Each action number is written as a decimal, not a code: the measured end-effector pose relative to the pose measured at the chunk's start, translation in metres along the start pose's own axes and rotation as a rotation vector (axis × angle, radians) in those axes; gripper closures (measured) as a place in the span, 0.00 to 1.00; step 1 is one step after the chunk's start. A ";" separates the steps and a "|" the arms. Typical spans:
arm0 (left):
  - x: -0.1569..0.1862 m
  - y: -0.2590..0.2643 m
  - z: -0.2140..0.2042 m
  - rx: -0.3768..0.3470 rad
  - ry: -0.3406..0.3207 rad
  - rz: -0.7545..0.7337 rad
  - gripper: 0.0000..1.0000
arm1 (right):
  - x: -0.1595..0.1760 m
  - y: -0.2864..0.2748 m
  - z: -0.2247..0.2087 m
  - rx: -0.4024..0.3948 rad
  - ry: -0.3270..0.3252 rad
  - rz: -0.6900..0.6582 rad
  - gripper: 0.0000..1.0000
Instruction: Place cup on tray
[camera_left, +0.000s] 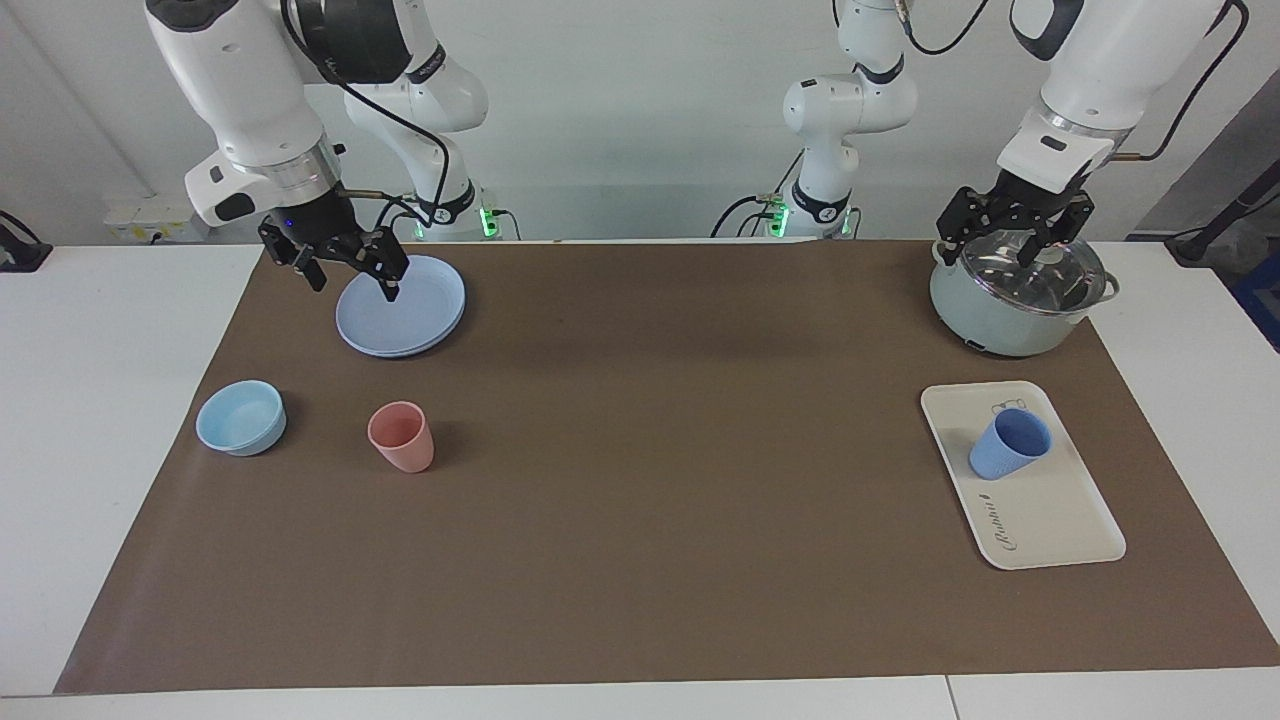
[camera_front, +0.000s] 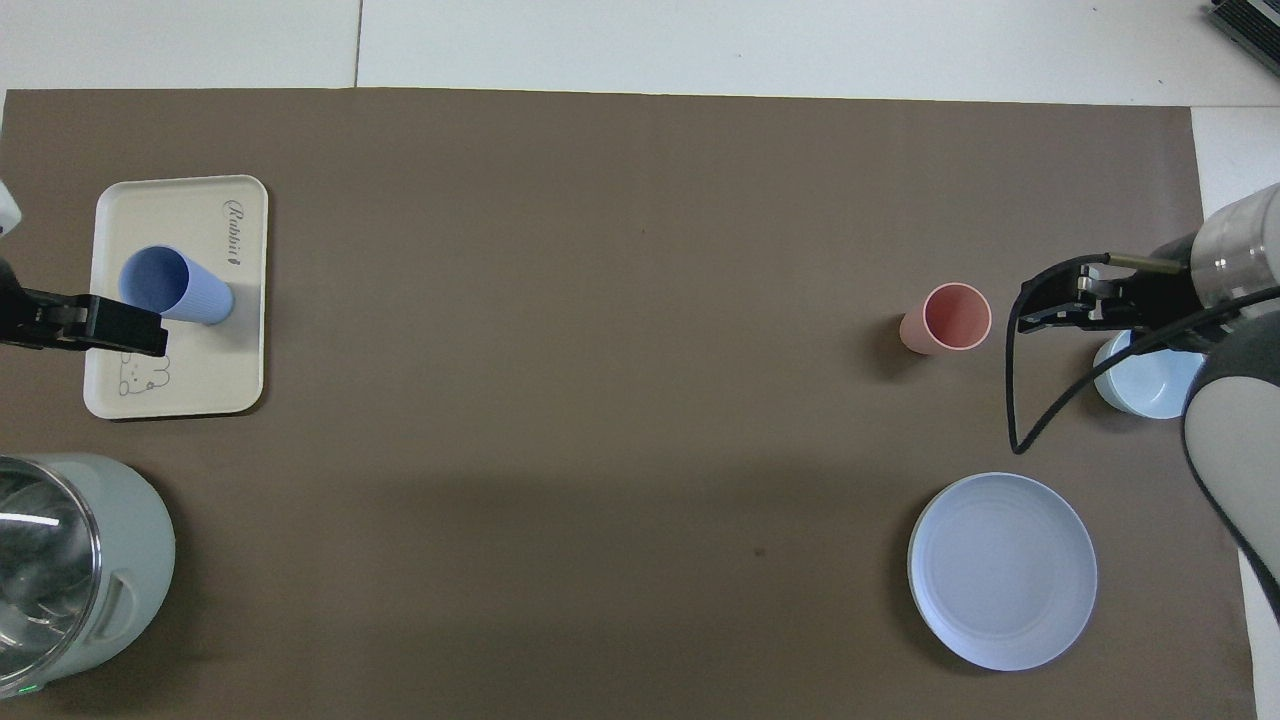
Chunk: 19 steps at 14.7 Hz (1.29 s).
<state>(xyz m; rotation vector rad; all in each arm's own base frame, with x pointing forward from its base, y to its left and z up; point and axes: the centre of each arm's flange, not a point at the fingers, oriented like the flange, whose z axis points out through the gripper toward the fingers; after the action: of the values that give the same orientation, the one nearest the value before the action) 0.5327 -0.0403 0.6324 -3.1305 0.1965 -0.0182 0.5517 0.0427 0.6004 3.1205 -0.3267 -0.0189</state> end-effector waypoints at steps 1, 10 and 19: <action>0.000 0.000 0.000 0.000 -0.001 0.000 0.00 | -0.002 0.001 -0.001 -0.004 -0.012 -0.001 0.00; -0.002 0.001 0.001 0.000 -0.010 0.000 0.00 | -0.009 0.008 -0.005 -0.016 -0.062 -0.065 0.00; -0.003 0.001 0.001 -0.001 -0.017 0.001 0.00 | -0.006 0.011 -0.013 -0.009 -0.034 -0.076 0.00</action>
<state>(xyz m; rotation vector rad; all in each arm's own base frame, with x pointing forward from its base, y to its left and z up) 0.5300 -0.0407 0.6311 -3.1301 0.1973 0.0083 0.5440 0.0334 0.6138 3.1253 -0.2074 -0.0738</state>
